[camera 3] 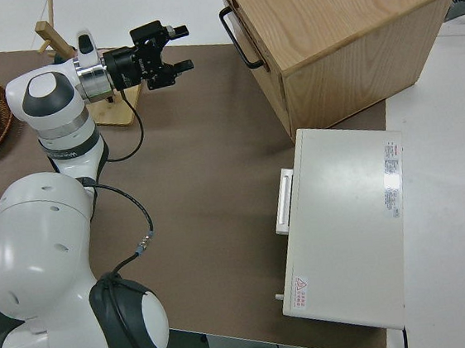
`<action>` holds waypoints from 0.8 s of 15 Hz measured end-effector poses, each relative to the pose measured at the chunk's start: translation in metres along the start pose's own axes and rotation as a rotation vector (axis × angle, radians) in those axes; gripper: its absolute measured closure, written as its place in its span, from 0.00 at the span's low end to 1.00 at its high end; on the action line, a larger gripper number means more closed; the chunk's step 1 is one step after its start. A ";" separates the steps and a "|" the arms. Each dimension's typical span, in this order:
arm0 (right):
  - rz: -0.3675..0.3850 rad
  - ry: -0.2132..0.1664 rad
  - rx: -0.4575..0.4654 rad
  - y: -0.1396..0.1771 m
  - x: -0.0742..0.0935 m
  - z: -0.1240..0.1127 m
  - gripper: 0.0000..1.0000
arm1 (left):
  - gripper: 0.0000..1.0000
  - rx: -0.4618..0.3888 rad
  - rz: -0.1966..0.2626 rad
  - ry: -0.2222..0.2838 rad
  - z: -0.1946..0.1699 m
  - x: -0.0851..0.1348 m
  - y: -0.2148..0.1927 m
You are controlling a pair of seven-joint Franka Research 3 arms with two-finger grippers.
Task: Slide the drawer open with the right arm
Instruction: 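Raise the right arm and reach the right gripper to the black drawer handle, then close the right gripper around the black drawer handle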
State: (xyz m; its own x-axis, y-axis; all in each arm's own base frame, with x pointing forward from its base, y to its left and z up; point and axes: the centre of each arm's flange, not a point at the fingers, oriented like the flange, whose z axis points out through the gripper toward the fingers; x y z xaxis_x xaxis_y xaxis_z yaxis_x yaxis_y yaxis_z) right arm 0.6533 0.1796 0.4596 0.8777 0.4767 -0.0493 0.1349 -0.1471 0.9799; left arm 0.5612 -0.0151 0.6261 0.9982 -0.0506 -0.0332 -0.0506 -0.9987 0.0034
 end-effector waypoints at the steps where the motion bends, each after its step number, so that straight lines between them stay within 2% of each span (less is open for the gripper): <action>1: -0.013 0.000 -0.019 -0.007 0.002 0.007 0.01 | 0.00 0.000 0.000 0.000 0.000 0.000 0.000; 6: -0.070 0.003 -0.119 -0.035 0.008 0.048 0.01 | 0.00 0.000 0.000 0.000 0.000 0.000 0.000; 12: -0.102 -0.010 -0.157 -0.048 0.007 0.074 0.02 | 0.00 0.000 0.000 0.000 0.000 0.000 0.000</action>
State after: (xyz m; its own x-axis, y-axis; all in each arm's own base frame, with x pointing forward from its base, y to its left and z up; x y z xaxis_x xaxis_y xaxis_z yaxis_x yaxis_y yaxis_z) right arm 0.6864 0.1260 0.3983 0.8677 0.4736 -0.1510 0.1506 0.0390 0.9878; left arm 0.5612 -0.0151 0.6261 0.9982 -0.0506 -0.0332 -0.0506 -0.9987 0.0034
